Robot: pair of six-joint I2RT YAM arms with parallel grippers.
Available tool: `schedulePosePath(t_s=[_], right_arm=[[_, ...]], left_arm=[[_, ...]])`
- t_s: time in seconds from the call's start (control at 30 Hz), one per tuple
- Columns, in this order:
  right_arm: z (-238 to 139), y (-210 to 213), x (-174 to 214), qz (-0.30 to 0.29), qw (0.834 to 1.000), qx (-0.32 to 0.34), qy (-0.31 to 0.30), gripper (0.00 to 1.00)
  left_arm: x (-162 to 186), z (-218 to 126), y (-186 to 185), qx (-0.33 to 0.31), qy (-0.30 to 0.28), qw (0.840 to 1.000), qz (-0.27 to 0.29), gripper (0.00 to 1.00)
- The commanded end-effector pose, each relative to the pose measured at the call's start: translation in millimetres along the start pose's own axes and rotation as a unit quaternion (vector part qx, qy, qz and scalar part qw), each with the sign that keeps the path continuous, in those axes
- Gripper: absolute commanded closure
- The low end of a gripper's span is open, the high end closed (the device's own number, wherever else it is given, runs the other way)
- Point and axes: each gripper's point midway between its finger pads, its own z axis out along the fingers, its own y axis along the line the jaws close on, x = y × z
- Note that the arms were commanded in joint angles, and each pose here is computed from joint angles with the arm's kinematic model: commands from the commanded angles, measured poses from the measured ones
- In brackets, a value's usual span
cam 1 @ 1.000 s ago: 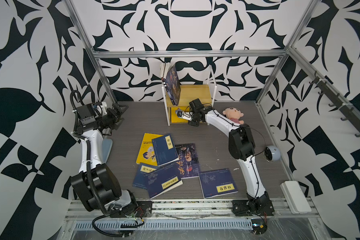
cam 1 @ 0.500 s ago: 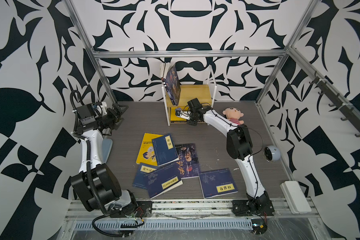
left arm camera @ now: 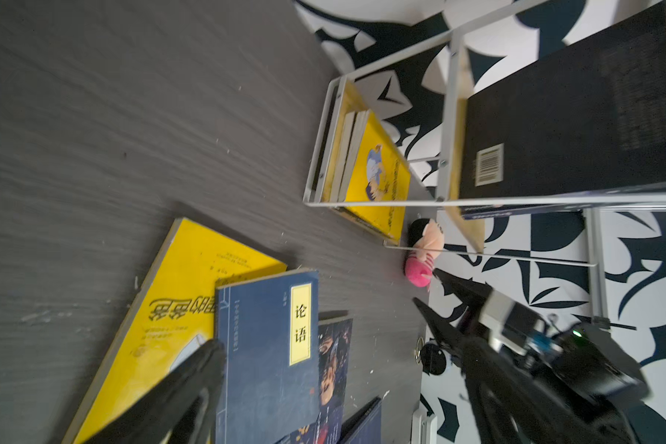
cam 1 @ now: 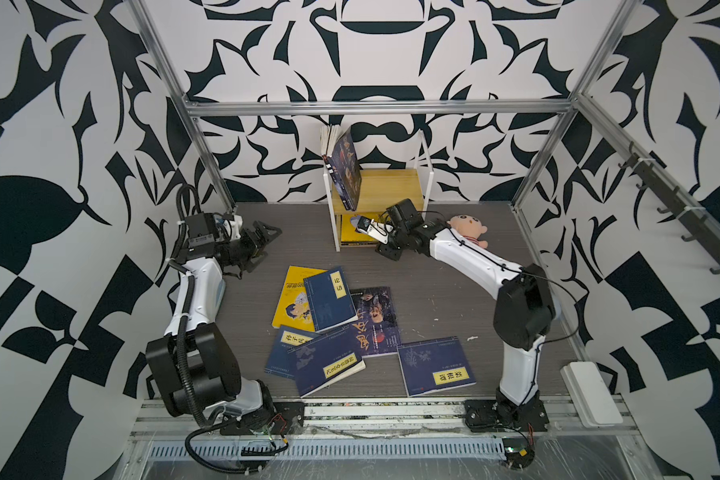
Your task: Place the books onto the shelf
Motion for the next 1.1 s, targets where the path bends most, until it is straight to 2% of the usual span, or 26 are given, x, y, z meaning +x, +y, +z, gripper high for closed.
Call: schedulePosePath(t_s=[0.0, 0.1, 0.2, 0.3, 0.4, 0.47, 0.77, 0.97, 1.07], right_arm=[[-9, 21, -17, 0.119, 0.992, -0.001, -0.049, 0.42], [-13, 36, -21, 0.206, 0.976, 0.005, -0.066, 0.44], [-11, 55, -22, 0.302, 0.952, -0.004, -0.058, 0.48], [-4, 80, -24, 0.355, 0.933, -0.029, -0.041, 0.5], [9, 98, -19, 0.426, 0.903, -0.052, -0.017, 0.51], [18, 110, -18, 0.45, 0.89, -0.07, -0.006, 0.52], [53, 136, -12, 0.461, 0.882, -0.093, 0.029, 0.55], [72, 153, 8, 0.456, 0.881, -0.104, 0.066, 0.71], [80, 160, 15, 0.456, 0.879, -0.114, 0.079, 0.75]], left_arm=[[40, 23, 23, -0.025, 0.061, 0.998, -0.011, 0.0], [65, 39, 25, -0.026, 0.091, 0.995, 0.02, 0.0], [82, 53, 37, -0.036, 0.108, 0.993, 0.024, 0.01], [88, 61, 52, -0.053, 0.111, 0.992, 0.006, 0.01], [94, 71, 62, -0.07, 0.119, 0.99, -0.004, 0.0], [100, 78, 65, -0.077, 0.129, 0.989, -0.009, 0.0], [118, 103, 74, -0.092, 0.165, 0.981, -0.038, 0.0], [120, 110, 87, -0.114, 0.17, 0.977, -0.057, 0.0], [121, 114, 93, -0.123, 0.172, 0.975, -0.063, 0.0]])
